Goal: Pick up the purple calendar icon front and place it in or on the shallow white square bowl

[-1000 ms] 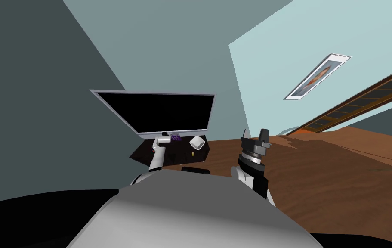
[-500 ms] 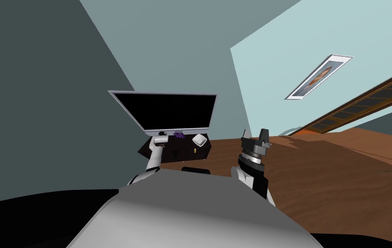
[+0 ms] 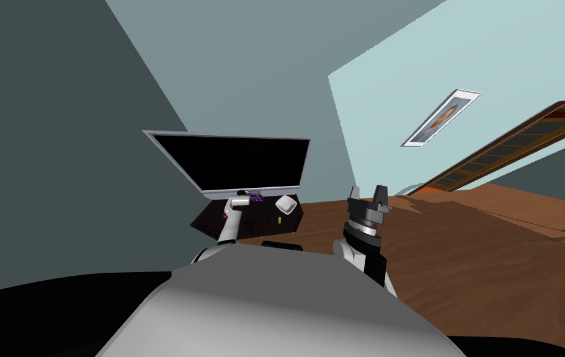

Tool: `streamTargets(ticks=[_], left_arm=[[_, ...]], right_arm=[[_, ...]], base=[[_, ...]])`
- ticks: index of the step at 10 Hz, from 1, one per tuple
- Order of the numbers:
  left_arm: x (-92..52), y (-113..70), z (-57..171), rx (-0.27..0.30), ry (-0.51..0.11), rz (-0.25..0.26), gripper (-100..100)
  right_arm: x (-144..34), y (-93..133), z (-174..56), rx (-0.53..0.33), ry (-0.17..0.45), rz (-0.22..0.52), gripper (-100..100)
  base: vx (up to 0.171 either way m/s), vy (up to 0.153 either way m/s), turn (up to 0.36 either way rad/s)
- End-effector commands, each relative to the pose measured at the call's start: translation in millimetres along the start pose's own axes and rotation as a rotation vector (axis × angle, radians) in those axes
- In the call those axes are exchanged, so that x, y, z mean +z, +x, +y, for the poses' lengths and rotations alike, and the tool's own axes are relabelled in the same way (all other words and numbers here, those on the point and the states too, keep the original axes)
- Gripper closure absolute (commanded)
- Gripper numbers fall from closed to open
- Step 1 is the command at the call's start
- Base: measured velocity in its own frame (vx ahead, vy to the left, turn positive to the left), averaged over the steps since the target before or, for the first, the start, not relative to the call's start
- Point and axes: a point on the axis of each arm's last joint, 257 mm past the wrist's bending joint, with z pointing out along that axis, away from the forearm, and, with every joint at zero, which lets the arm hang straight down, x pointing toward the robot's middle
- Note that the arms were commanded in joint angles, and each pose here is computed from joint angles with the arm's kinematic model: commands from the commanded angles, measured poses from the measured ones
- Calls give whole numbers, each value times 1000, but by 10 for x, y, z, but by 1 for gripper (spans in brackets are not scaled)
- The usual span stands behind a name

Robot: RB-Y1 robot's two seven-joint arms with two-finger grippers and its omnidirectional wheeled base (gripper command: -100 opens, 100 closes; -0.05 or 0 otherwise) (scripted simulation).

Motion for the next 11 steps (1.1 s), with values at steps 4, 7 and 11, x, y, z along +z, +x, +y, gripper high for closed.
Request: streamTargets(ticks=[4, 7, 11], left_arm=[[-66, 784, 70, -59, -24, 140, -100], [0, 761, 111, -54, -22, 133, -100], [21, 784, 153, -54, -23, 135, 100]], right_arm=[[0, 0, 0, 0, 0, 0, 0], [0, 0, 0, 0, 0, 0, 0], [0, 0, 0, 0, 0, 0, 0]], base=[[60, -30, -39], [16, 4, 6], [39, 18, 7]])
